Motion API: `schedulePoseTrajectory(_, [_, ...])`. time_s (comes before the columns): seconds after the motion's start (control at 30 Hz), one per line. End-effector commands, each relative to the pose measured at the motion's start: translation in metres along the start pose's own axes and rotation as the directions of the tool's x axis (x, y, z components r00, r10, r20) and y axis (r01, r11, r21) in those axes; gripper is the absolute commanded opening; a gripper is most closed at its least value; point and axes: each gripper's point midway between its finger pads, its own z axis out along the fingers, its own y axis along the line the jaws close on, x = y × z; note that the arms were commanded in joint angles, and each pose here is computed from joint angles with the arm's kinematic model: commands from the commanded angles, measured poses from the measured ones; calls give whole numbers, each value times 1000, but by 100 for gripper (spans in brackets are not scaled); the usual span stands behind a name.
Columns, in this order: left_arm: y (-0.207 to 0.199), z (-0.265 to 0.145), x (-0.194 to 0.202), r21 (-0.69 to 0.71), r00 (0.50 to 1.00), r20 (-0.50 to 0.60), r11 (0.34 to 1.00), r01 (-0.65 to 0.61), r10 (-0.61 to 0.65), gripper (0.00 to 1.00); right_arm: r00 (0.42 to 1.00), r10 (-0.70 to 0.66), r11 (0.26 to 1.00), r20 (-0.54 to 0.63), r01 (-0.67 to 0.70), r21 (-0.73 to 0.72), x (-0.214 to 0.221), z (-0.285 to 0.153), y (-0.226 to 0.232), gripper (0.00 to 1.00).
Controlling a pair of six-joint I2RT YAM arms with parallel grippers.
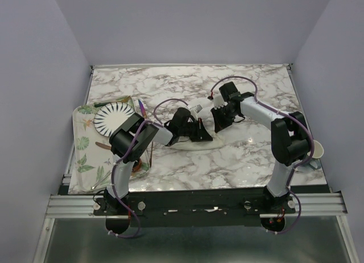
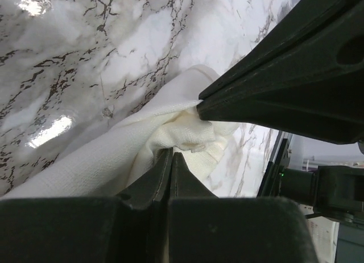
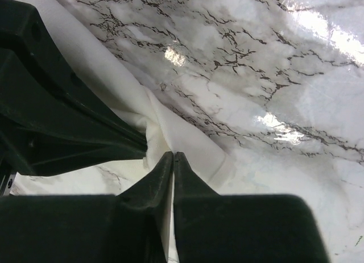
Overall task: Fold the napkin into a case and place the utensils inside
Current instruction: Stuff the top corner of the smaller-rectangle-folded napkin into the folded napkin.
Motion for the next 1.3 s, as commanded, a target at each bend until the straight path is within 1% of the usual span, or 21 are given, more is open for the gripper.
schedulePoseTrajectory(0.0, [29, 0, 8, -87, 998, -18, 995, 57, -59, 3, 1000, 9, 999, -21, -9, 32, 2, -8, -4, 19])
schedulePoseTrajectory(0.03, [29, 0, 9, -89, 998, -20, 994, 59, -61, 3, 999, 14, 999, -30, -12, 37, 4, -7, -5, 27])
schedulePoseTrajectory(0.07, [29, 0, 9, -87, 998, -20, 995, 55, -57, 3, 999, 17, 999, -36, -15, 41, 6, -7, -6, 29])
schedulePoseTrajectory(0.23, [27, 1, 9, -80, 998, -28, 995, 52, -54, 2, 999, 28, 998, -46, -26, 50, 9, -6, -8, 30])
schedulePoseTrajectory(0.3, [28, 0, 9, -82, 998, -28, 995, 56, -59, 2, 998, 31, 999, -57, -29, 46, 11, -3, -7, 27])
schedulePoseTrajectory(0.37, [28, 0, 8, -81, 998, -27, 995, 61, -63, 1, 998, 30, 998, -63, -27, 52, 12, -2, -9, 18])
schedulePoseTrajectory(0.4, [28, -1, 8, -84, 997, -28, 994, 64, -67, 1, 997, 29, 998, -65, -25, 56, 12, -3, -9, 12])
schedulePoseTrajectory(0.43, [30, -1, 9, -89, 997, -30, 994, 68, -71, 0, 998, 29, 998, -63, -25, 55, 12, -4, -9, 1])
schedulePoseTrajectory(0.63, [43, -2, 13, -142, 994, -52, 986, 93, -101, 0, 1000, 22, 1000, -5, -22, -16, 2, -22, 10, 1])
schedulePoseTrajectory(0.73, [46, -1, 14, -150, 992, -63, 984, 99, -109, 0, 1000, 23, 999, -6, -23, -45, 6, -24, 16, 1])
schedulePoseTrajectory(0.93, [45, 1, 14, -157, 993, -89, 985, 69, -84, 0, 999, 36, 996, -19, -38, -85, 7, -15, 24, 1])
schedulePoseTrajectory(1.03, [38, 2, 11, -136, 994, -100, 990, 35, -49, 0, 998, 41, 997, -36, -43, -57, 11, -6, 16, 1])
schedulePoseTrajectory(1.17, [21, 3, 3, -66, 996, -92, 998, -6, 0, 8, 996, 54, 998, -69, -52, 26, 18, 6, -2, 1])
schedulePoseTrajectory(1.27, [1, -4, -7, 21, 999, -50, 1000, -3, 4, 10, 996, 55, 997, -74, -51, 57, 19, 11, -9, 1])
